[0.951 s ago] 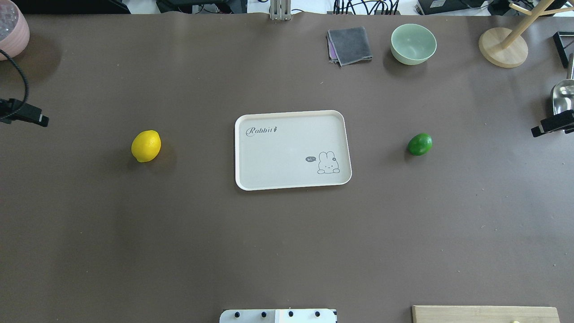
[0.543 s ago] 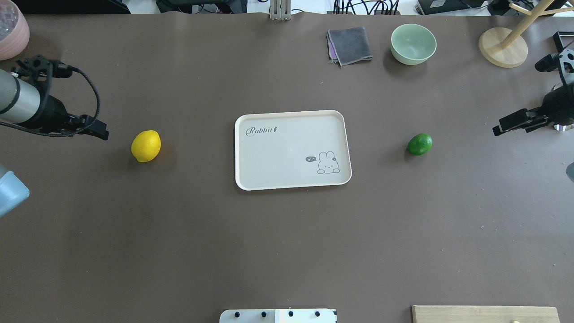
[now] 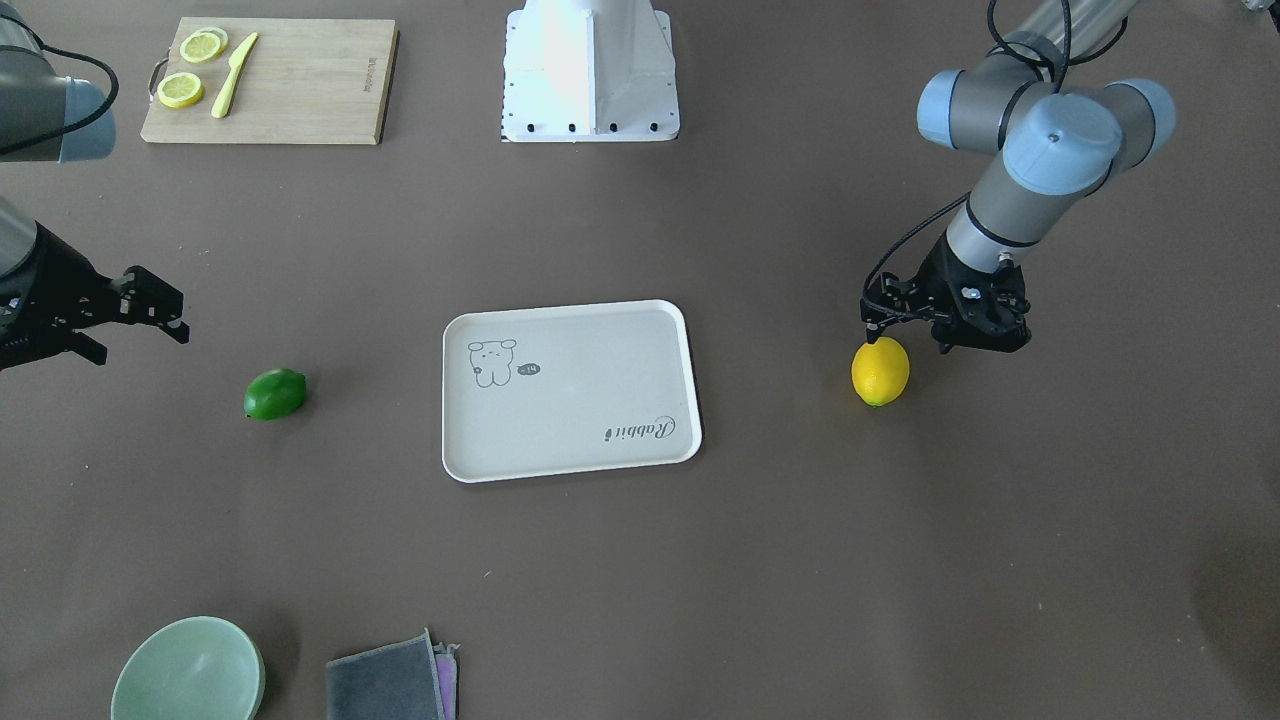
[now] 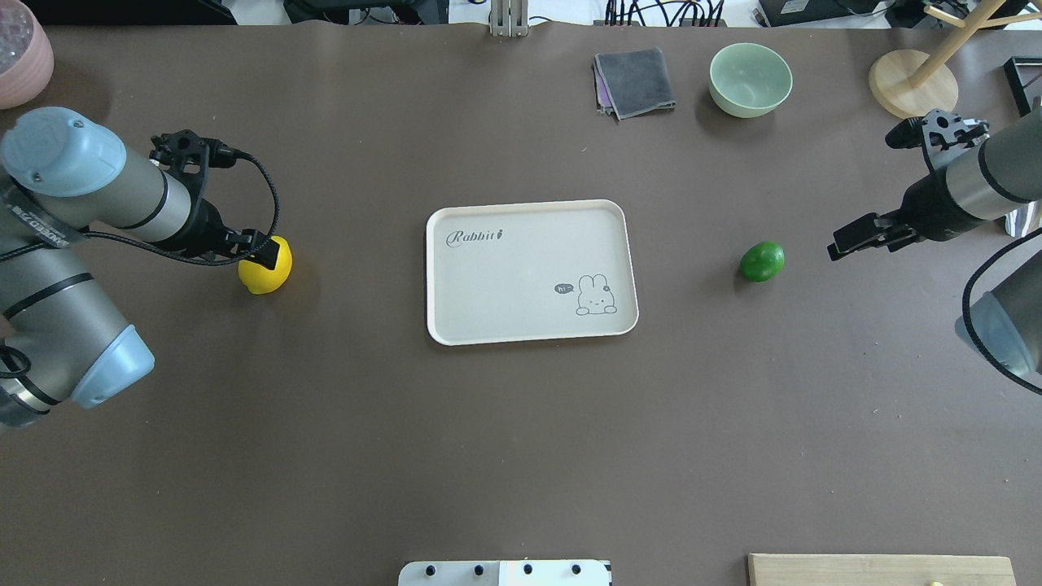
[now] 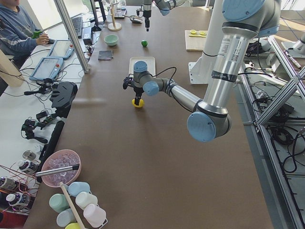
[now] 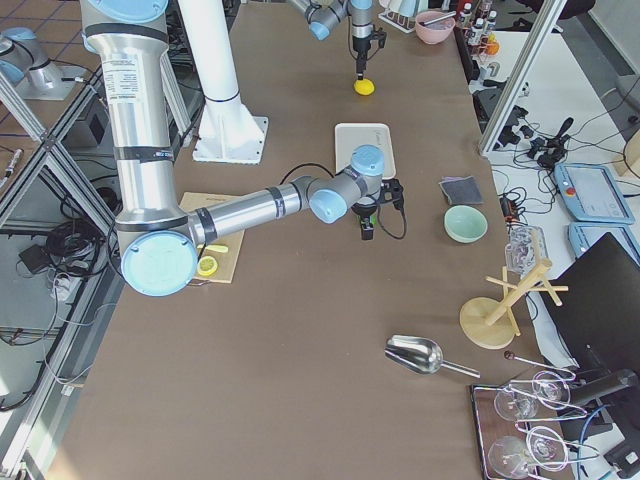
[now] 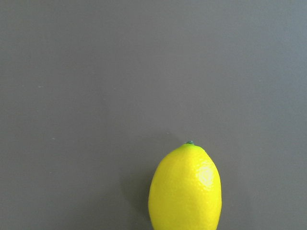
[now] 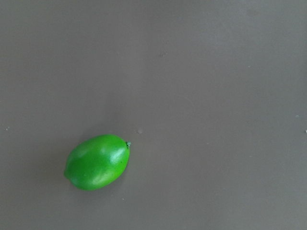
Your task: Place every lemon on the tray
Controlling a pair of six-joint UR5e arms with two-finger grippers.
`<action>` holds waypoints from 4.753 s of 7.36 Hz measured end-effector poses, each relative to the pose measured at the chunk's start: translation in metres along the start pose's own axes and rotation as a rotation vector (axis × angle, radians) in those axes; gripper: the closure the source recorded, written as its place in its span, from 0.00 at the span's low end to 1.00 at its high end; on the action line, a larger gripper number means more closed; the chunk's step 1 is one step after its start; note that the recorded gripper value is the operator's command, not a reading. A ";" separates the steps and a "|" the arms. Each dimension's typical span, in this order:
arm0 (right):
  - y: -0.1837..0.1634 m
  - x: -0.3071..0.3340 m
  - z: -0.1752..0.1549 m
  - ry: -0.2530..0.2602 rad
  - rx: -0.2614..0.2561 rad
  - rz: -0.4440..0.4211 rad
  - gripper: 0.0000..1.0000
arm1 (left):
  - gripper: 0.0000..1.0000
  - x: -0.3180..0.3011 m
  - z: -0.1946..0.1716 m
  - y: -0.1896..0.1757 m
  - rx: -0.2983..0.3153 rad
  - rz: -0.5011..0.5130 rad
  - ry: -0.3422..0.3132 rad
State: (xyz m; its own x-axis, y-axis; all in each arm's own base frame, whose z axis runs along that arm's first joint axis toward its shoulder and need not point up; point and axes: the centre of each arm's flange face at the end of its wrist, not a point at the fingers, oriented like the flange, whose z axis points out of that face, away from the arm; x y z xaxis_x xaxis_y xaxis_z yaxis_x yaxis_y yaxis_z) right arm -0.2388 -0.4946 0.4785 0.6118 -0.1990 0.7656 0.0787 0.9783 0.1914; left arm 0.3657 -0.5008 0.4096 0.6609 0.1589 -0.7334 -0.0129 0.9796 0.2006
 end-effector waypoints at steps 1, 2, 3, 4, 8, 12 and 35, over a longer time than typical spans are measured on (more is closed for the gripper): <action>0.001 -0.007 0.006 0.000 -0.008 -0.010 0.00 | 0.12 0.003 0.010 -0.001 -0.004 0.005 -0.010; 0.003 -0.012 0.012 0.002 -0.015 -0.018 0.00 | 0.63 0.004 0.016 -0.001 -0.008 0.009 -0.016; 0.003 -0.017 0.017 0.005 -0.021 -0.026 0.00 | 1.00 0.010 0.021 -0.002 -0.012 0.012 -0.017; 0.002 -0.025 0.024 0.006 -0.026 -0.023 0.00 | 1.00 0.016 0.023 -0.002 -0.015 0.014 -0.013; -0.010 -0.056 0.049 -0.002 -0.045 0.283 0.06 | 1.00 0.028 0.019 -0.005 -0.008 0.001 -0.001; -0.016 -0.068 0.059 0.035 0.004 0.601 0.06 | 1.00 0.033 0.014 -0.012 0.046 -0.051 -0.028; -0.073 -0.296 0.094 -0.093 0.001 0.474 0.00 | 0.03 0.286 0.022 -0.031 0.086 -0.244 0.056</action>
State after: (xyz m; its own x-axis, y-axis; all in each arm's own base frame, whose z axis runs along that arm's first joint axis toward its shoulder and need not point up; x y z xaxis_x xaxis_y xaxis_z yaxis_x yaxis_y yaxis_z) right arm -0.5000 -0.5124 0.2955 0.5075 0.2643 0.8201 -0.1924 0.9625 -0.1912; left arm 0.5714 -0.4880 0.2079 0.5942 -0.0720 -0.8011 0.2070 0.9761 0.0658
